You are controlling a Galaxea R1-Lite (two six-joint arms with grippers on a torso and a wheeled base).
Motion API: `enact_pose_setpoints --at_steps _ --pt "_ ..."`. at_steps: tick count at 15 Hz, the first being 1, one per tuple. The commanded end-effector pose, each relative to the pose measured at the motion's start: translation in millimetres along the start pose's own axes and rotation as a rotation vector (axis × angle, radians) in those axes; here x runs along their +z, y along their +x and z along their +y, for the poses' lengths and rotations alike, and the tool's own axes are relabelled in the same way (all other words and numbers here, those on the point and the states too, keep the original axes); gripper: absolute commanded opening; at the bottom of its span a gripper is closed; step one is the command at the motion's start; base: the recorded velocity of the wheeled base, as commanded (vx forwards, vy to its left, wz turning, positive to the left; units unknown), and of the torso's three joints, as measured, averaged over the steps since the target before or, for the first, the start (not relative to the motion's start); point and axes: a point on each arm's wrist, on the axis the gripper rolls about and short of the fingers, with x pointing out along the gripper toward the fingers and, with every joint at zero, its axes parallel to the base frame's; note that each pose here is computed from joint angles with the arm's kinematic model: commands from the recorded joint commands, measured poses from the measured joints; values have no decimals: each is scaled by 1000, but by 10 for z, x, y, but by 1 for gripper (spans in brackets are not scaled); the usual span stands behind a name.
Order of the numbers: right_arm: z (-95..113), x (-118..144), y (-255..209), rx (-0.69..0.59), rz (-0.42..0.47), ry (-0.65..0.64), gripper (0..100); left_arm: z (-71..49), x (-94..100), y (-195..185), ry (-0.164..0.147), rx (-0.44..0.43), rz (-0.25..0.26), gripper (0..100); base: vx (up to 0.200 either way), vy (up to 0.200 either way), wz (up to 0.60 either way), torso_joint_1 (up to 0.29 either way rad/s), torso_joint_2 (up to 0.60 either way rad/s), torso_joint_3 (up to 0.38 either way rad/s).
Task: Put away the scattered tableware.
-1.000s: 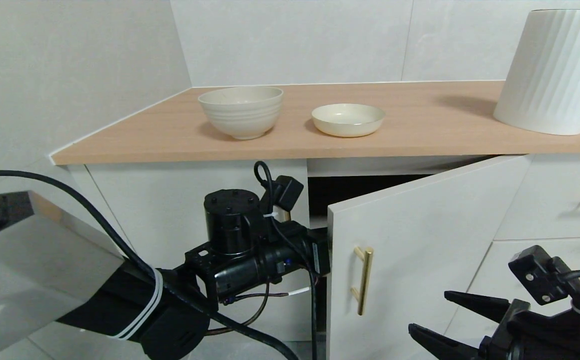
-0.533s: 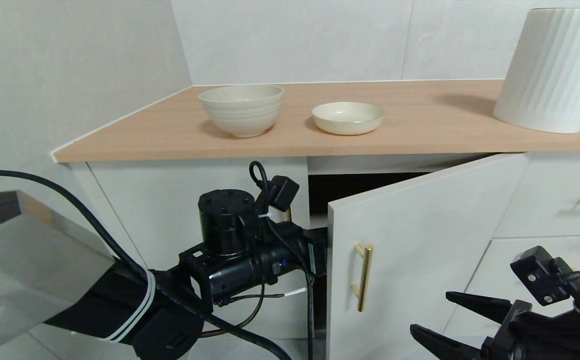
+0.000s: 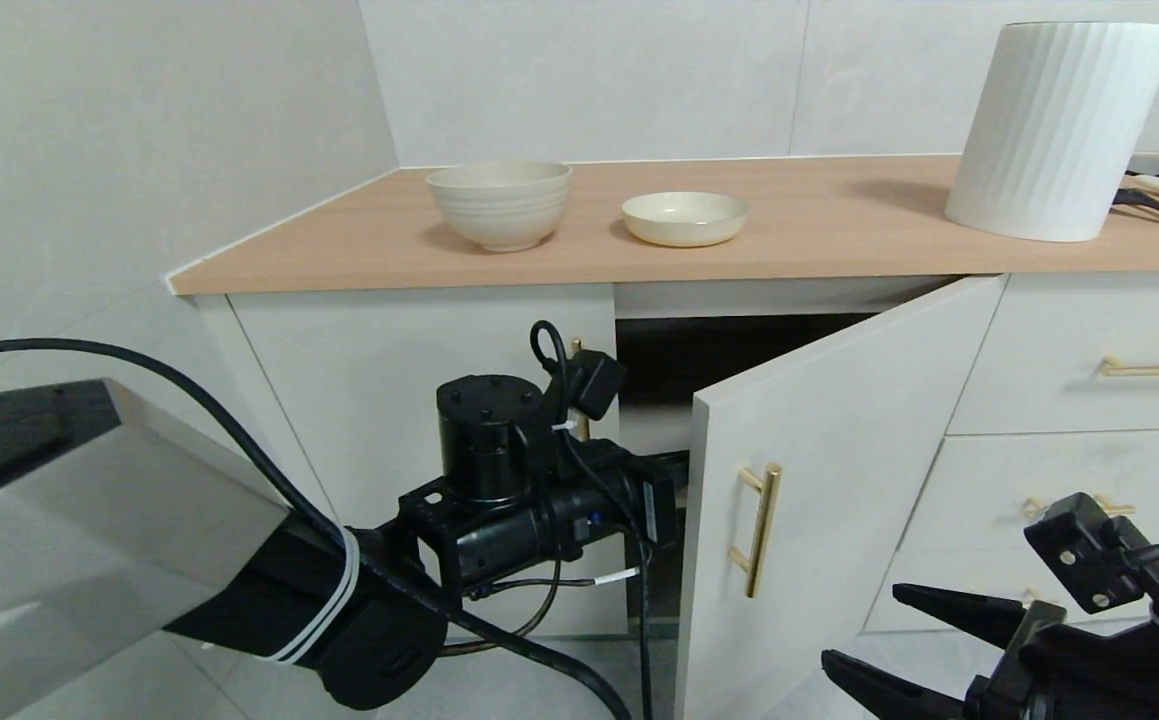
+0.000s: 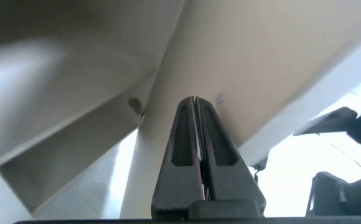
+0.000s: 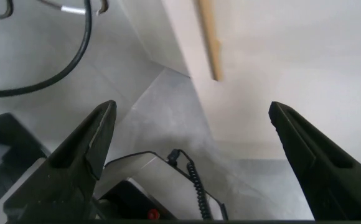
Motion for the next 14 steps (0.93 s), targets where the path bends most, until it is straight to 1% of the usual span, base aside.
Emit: enact_pose_setpoints --at_steps 1,3,6,7,8,10,12,14 --pt "2 2 0 2 -1 -1 100 16 -36 31 -3 2 8 0 0 0 0 0 0 0" --pt "1 -4 1 1 2 -1 100 1 -43 36 -3 0 11 0 0 0 0 0 0 0" --pt "-2 -15 -6 0 5 -1 100 1 -44 91 -6 -1 22 0 -200 0 0 7 4 1" --pt "2 5 -51 5 -15 0 100 24 -55 145 -7 0 26 0 -200 0 0 7 2 -2" --pt "7 24 -72 12 -29 0 100 32 -69 173 -8 0 28 0 0 0 0 0 0 0" --pt "26 56 -147 35 -59 -2 100 27 -29 259 -2 -12 11 0 0 0 0 0 0 0" --pt "44 75 -219 79 -75 -2 100 7 -48 279 -2 -17 18 0 0 0 0 0 0 0" --pt "51 59 -264 112 -40 -6 100 -20 -94 313 -2 -25 30 0 0 0 0 0 0 0"
